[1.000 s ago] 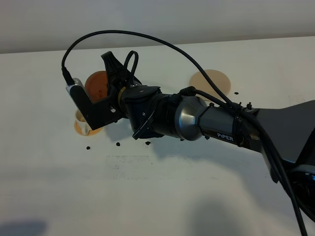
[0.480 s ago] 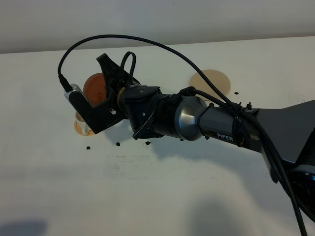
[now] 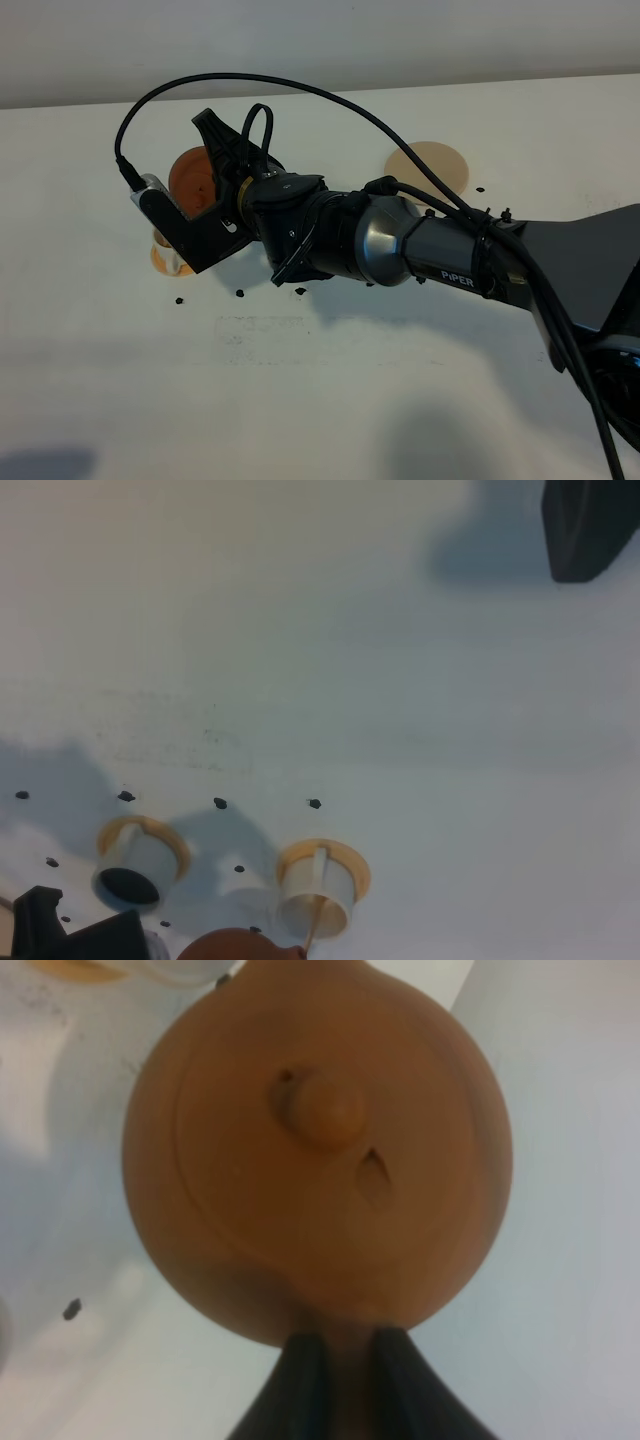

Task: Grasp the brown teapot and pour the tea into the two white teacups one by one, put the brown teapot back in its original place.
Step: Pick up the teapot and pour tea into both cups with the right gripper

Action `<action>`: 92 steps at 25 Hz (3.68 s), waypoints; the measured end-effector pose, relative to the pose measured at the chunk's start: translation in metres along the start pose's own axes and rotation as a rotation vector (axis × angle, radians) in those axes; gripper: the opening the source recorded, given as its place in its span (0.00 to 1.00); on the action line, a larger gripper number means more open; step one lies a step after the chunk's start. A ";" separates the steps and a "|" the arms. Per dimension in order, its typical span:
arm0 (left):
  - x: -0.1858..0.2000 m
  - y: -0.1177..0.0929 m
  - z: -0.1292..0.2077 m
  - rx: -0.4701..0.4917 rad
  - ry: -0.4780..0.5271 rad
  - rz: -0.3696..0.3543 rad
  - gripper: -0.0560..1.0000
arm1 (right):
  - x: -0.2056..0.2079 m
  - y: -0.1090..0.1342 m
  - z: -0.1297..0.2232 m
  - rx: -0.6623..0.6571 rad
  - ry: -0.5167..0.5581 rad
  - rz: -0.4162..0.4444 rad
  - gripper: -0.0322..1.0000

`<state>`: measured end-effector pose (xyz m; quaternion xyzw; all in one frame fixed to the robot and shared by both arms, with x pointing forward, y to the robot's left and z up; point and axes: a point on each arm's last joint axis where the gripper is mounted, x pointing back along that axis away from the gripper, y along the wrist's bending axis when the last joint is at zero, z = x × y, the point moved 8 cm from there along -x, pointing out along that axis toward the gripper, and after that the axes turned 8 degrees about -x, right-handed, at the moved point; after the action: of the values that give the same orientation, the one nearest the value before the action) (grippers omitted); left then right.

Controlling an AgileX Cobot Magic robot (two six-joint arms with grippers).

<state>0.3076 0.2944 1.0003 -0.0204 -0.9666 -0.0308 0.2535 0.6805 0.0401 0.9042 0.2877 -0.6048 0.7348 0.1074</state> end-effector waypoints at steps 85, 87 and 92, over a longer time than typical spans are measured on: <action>0.000 0.000 0.000 0.002 0.000 0.000 0.36 | 0.002 -0.017 0.010 0.191 0.100 0.109 0.12; 0.000 0.000 0.000 0.002 0.000 0.000 0.36 | 0.003 -0.018 0.009 0.197 0.098 0.113 0.12; 0.000 0.000 0.000 0.001 0.000 0.000 0.36 | 0.003 -0.018 0.009 0.198 0.102 0.115 0.12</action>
<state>0.3076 0.2944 1.0003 -0.0203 -0.9666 -0.0304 0.2535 0.6898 0.0352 0.9219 0.2242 -0.5385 0.8095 0.0667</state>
